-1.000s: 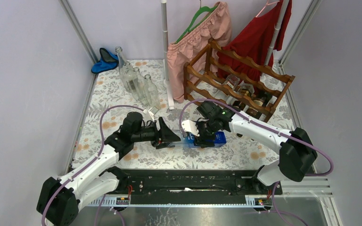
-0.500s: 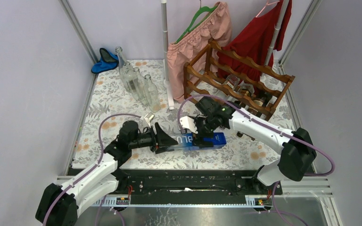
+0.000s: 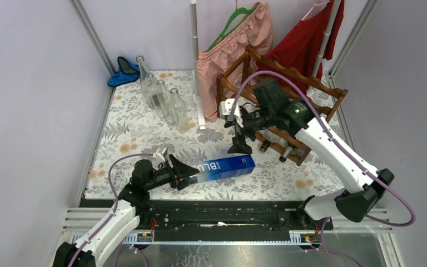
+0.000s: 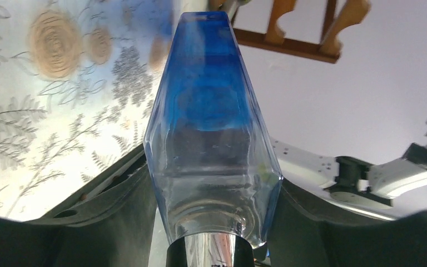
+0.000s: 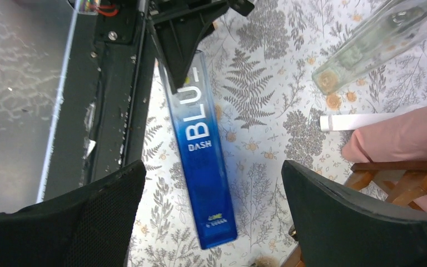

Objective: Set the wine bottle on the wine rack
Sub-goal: Pick up the wine bottle from the center of the board.

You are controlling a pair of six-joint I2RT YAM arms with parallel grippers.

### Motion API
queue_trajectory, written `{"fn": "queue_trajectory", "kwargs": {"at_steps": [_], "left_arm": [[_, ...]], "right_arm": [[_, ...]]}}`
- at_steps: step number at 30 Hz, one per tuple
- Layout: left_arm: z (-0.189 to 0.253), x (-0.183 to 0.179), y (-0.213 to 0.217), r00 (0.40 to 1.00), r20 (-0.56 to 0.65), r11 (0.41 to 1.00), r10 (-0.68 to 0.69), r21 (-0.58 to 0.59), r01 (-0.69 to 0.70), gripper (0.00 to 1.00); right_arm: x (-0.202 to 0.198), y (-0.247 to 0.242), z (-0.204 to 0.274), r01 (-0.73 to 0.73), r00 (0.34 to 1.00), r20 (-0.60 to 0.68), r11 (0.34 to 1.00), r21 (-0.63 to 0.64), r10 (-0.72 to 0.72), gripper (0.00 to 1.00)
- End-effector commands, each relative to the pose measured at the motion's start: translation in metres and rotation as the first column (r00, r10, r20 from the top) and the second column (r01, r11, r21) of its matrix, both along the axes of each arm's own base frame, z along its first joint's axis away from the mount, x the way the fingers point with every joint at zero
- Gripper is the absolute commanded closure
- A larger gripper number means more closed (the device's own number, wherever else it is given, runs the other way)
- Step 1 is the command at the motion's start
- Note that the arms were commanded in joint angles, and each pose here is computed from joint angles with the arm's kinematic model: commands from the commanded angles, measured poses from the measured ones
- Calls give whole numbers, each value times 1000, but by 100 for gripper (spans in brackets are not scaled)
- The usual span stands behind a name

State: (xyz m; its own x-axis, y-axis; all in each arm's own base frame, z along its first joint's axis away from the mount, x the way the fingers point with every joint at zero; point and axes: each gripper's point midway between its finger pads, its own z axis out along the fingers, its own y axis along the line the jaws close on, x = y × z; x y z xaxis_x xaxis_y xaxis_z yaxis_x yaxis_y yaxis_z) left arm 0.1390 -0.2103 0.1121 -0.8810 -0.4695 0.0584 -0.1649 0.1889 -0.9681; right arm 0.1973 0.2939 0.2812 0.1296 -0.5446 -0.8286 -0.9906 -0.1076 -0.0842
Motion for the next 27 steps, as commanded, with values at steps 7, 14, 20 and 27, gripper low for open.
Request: {"fn": "queue_trajectory", "kwargs": {"at_steps": [7,14,20,27], "left_arm": [[85,23,19,920,299,938,252,-308,-157,100],[82,41,24,902,287,928,324,-280,-244,100],[86,58,28,878,280,903,388,-307,-301,100],[93,72,33,840,305,877,448,-332,-347,100]], "right_arm": [[-20,-21,59,32,998,-51,984,176,-23,0],[-19,-28,67,57,998,-35,978,200,-51,0],[-17,-30,66,69,997,-31,977,203,-64,0],[-16,-33,65,79,997,-25,976,202,-75,0]]}}
